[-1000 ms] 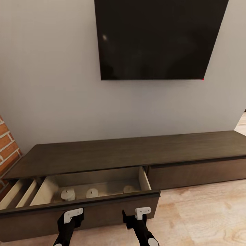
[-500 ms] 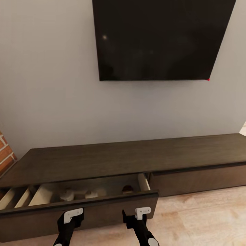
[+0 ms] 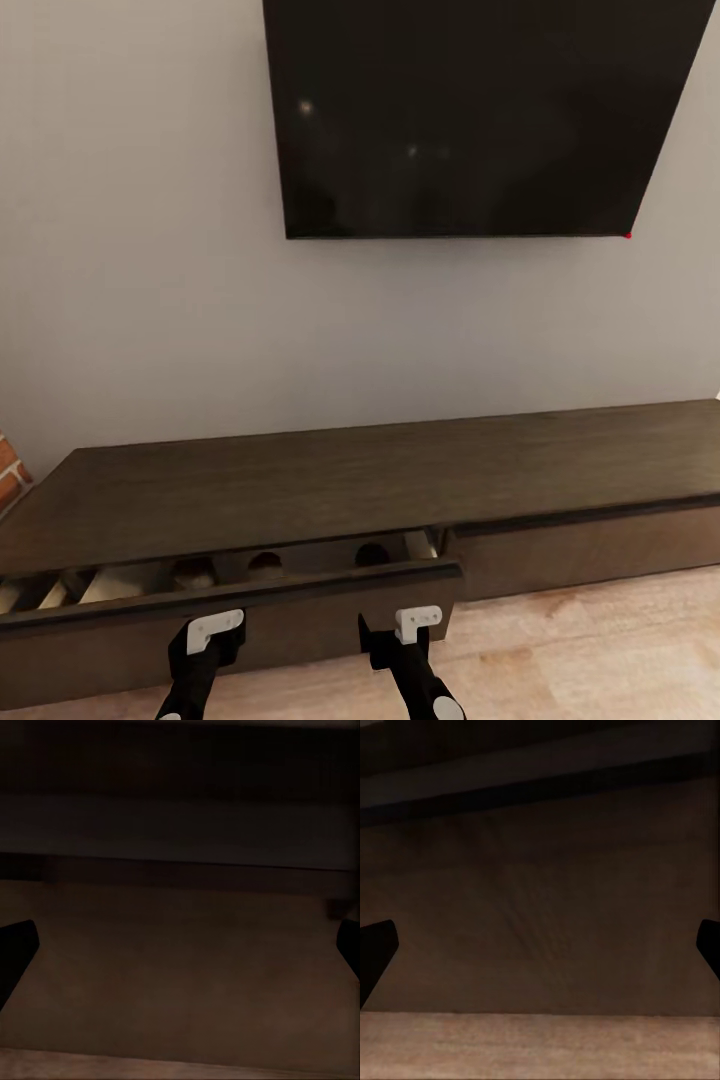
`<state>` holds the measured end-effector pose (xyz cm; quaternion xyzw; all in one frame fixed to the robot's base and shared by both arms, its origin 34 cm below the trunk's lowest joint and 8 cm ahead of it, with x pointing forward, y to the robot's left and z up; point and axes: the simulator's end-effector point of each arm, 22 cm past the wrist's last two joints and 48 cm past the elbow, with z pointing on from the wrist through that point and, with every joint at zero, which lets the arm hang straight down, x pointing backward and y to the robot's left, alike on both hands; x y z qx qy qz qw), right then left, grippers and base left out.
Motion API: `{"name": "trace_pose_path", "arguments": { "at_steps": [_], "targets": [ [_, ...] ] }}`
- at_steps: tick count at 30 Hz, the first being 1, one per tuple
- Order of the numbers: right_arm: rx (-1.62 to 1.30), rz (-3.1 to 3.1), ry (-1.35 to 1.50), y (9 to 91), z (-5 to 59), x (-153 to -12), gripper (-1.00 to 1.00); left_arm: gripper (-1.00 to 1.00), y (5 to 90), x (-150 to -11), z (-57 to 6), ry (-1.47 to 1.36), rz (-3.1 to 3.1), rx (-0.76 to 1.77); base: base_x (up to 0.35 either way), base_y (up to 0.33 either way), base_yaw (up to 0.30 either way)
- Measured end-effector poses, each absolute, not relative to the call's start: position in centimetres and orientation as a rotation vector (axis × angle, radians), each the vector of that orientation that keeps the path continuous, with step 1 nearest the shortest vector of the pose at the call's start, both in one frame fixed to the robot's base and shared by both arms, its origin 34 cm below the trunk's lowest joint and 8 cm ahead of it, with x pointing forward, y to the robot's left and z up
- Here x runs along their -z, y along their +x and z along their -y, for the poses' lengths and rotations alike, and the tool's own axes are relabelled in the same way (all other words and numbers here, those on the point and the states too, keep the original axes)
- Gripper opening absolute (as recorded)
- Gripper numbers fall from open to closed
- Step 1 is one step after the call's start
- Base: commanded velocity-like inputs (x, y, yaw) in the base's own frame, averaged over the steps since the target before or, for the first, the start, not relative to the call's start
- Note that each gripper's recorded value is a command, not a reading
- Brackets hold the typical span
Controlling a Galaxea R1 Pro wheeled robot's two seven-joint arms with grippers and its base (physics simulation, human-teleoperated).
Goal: Place each of the two pumpkins and all three candles from the living room inside a cabinet in the living room (use any cabinet), then make sure every cabinet is closed, and position the cauldron so it is next to a table in the living room.
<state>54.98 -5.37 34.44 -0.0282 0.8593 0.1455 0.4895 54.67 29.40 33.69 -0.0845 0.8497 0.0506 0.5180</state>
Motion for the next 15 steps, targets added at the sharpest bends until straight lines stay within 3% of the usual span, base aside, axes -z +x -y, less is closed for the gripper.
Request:
{"name": "trace_pose_path", "arguments": {
  "at_steps": [7,15],
  "targets": [
    [-0.354,-2.087,-0.068,55.01,5.36,-34.47,1.0,1.0,54.69,-33.7,-29.37,-0.203,-2.039,-0.12,0.155,0.0,0.0],
    [-0.354,-2.087,-0.068,55.01,5.36,-34.46,1.0,1.0,54.72,-33.72,-29.32,-0.201,-2.038,-0.119,0.028,0.0,0.0]
  ]
}}
